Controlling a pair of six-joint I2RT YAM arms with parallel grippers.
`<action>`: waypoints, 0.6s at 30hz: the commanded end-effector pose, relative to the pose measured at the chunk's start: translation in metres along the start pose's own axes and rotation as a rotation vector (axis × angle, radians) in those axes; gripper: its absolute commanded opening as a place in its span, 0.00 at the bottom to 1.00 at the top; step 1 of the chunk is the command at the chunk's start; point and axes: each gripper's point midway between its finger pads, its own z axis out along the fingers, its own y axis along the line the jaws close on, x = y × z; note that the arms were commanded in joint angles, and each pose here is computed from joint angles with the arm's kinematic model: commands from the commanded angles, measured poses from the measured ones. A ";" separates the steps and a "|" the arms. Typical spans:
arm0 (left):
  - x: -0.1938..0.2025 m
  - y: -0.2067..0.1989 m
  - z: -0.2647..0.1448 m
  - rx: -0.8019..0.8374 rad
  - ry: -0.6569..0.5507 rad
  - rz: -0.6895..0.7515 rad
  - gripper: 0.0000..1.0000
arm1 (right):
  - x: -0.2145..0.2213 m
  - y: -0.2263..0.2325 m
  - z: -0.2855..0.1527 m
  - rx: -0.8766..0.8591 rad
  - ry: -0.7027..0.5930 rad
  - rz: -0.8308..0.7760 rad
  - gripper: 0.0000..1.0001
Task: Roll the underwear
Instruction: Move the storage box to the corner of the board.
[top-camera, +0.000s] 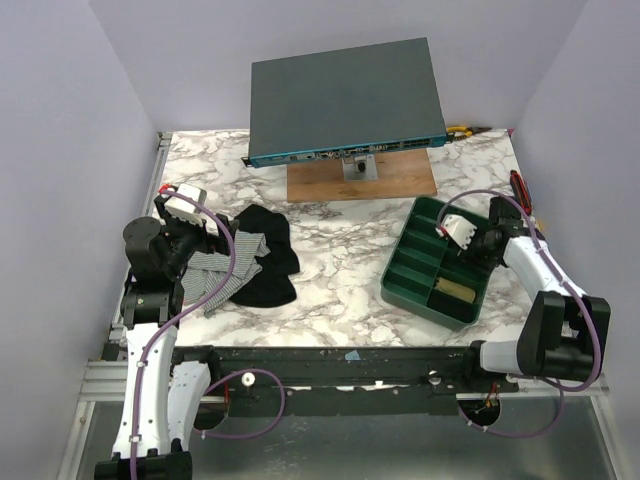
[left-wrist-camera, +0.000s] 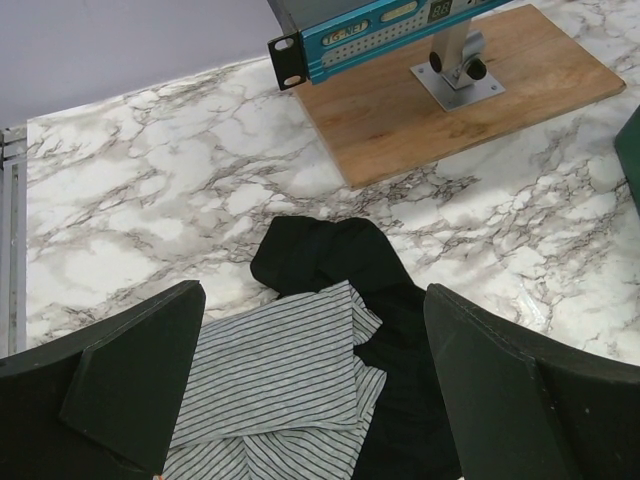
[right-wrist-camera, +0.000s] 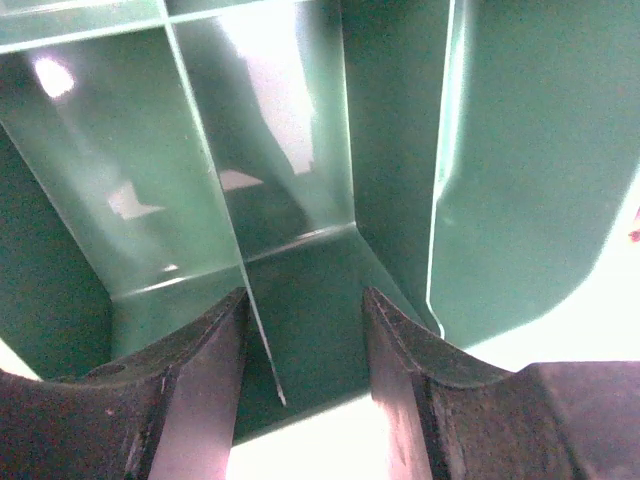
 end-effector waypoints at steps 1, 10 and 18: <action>-0.003 -0.004 -0.002 0.024 -0.015 0.015 0.99 | 0.017 -0.047 -0.012 0.163 0.112 -0.186 0.50; 0.000 -0.004 0.001 0.029 -0.010 0.013 0.99 | 0.043 -0.087 -0.005 0.197 0.197 -0.334 0.51; 0.004 -0.002 0.003 0.027 0.004 0.015 0.99 | 0.053 -0.121 -0.001 0.259 0.178 -0.318 0.54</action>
